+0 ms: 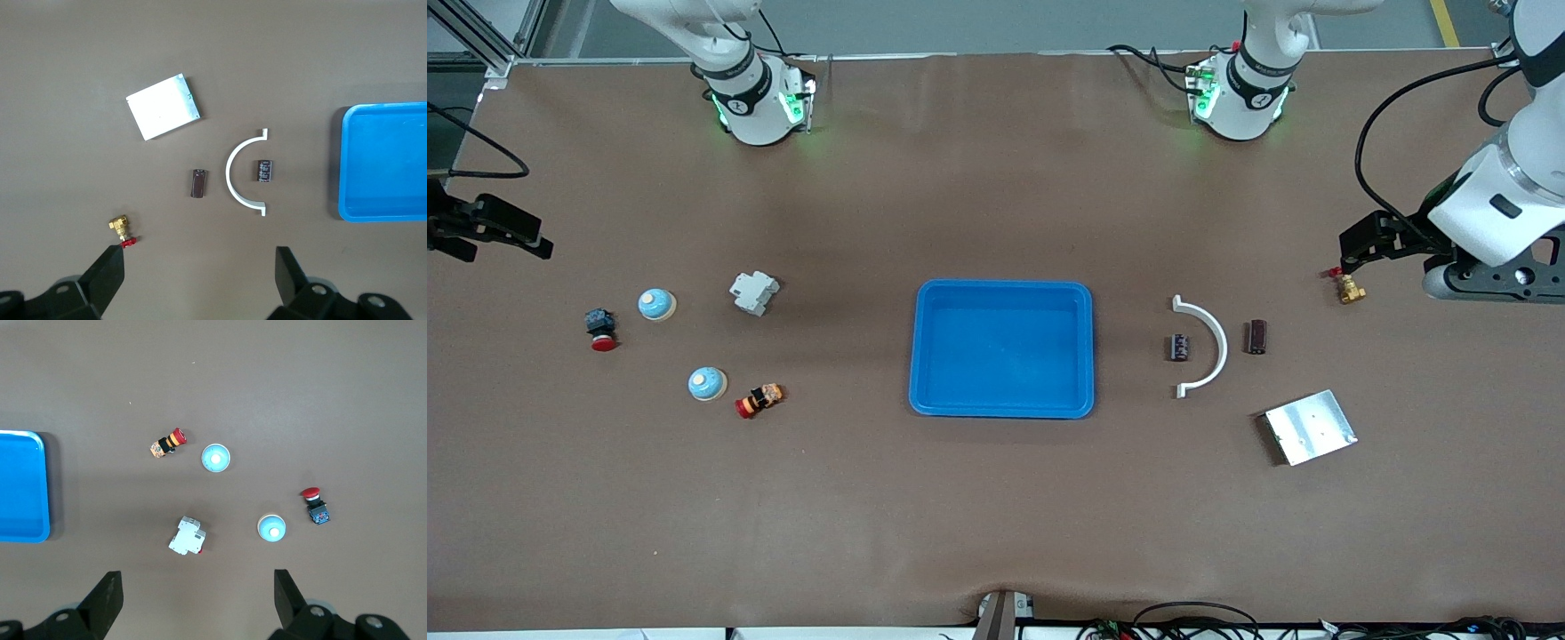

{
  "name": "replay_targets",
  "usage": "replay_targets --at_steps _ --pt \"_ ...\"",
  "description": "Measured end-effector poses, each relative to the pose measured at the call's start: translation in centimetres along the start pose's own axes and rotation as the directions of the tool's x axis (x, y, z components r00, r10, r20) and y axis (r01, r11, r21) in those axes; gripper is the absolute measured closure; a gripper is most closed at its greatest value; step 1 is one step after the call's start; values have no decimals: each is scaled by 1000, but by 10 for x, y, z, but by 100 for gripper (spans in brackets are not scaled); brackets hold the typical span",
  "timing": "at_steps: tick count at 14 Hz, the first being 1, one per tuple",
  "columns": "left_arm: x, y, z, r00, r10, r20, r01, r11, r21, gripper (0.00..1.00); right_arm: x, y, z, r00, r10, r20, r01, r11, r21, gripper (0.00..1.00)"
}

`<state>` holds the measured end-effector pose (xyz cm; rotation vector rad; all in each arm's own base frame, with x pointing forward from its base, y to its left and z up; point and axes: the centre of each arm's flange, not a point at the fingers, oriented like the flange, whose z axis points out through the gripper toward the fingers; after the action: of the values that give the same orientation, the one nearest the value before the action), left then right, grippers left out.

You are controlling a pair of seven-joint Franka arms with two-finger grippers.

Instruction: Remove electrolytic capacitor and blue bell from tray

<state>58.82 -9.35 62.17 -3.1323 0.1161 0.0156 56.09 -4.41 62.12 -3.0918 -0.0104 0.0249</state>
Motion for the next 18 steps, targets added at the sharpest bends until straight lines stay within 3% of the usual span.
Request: replay_targets --at_steps 18 --pt "-3 -1 -10 1000 -1 -19 1 1000 -1 0 -2 1 -2 1000 -10 9 10 1000 -8 0"
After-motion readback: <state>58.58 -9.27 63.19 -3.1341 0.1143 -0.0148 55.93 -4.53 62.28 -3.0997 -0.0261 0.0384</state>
